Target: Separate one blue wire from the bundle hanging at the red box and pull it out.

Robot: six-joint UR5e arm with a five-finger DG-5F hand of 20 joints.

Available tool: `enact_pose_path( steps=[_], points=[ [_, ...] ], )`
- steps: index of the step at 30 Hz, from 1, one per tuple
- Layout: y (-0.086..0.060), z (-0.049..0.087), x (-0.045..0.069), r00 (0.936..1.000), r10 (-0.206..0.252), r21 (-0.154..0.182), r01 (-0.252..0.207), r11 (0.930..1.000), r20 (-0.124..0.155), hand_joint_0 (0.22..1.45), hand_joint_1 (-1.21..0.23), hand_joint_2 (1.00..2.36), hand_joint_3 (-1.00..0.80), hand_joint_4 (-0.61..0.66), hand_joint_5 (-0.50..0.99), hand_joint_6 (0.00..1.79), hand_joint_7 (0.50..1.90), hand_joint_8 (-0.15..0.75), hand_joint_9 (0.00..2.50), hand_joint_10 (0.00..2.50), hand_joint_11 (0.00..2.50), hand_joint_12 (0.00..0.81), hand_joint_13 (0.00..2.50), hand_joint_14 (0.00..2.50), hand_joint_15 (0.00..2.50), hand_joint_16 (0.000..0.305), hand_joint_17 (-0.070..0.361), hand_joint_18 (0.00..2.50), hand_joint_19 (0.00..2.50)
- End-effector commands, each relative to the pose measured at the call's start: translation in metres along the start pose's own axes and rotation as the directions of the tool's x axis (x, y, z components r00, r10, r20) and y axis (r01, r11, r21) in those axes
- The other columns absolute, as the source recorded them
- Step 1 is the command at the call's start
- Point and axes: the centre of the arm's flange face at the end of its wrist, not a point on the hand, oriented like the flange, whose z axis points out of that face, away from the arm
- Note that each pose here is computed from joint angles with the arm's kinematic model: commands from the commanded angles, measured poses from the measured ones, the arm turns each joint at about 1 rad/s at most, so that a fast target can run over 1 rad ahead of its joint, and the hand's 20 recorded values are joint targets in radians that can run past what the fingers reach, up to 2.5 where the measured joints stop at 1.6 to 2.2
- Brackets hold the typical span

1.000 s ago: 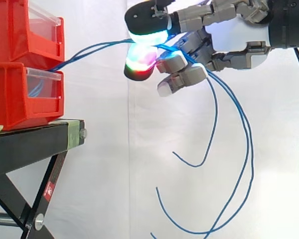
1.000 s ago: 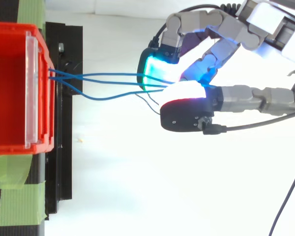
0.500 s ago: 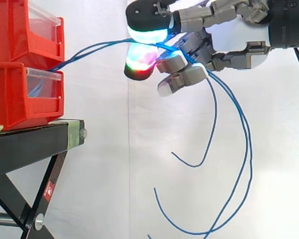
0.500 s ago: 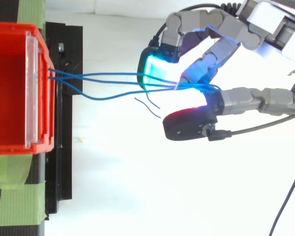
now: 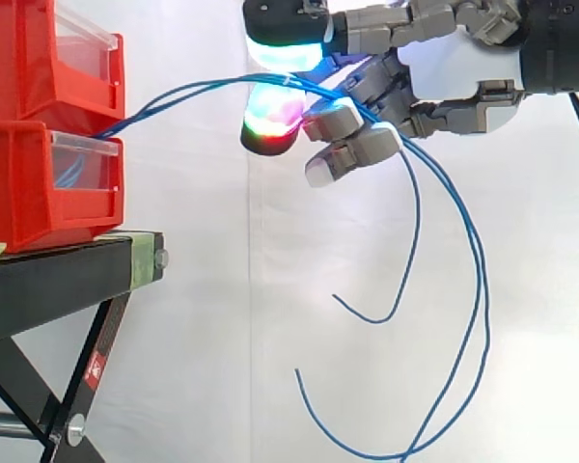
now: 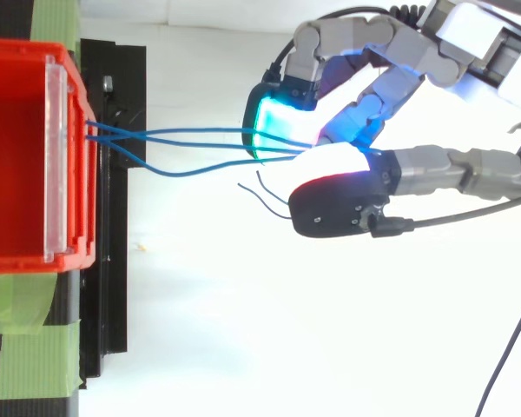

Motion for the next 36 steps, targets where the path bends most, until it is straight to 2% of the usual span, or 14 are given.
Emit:
enact_pose_path(
  steps=[1,21,31,36],
  points=[
    [-0.0001,0.0000,-0.0001,1.0000,-0.001,0.001,0.001,1.0000,0.001,0.64,-0.58,1.02,-0.32,0.24,-0.14,0.56,1.28,0.314,1.23,0.02,1.81,0.314,1.41,0.00,1.62,0.046,0.103,0.54,0.61],
    [0.0010,0.0003,0.0005,1.0000,0.001,-0.004,-0.001,1.0000,0.003,0.67,-0.61,1.02,-0.29,0.24,-0.14,0.56,1.27,0.322,1.29,0.02,1.81,0.305,1.45,0.00,1.64,0.044,0.099,0.60,0.60],
    [0.0011,0.0003,0.0006,1.0000,0.002,-0.005,-0.002,1.0000,0.001,0.68,-0.74,1.02,-0.25,0.23,-0.13,0.56,1.28,0.338,1.35,0.00,1.80,0.307,1.52,0.00,1.68,0.043,0.096,0.64,0.60],
    [0.0011,0.0003,0.0006,1.0000,0.002,-0.005,-0.002,1.0000,0.001,0.70,-0.84,1.02,-0.27,0.23,-0.13,0.57,1.28,0.316,1.36,0.00,1.85,0.297,1.51,0.00,1.70,0.043,0.096,0.65,0.60]
  ],
)
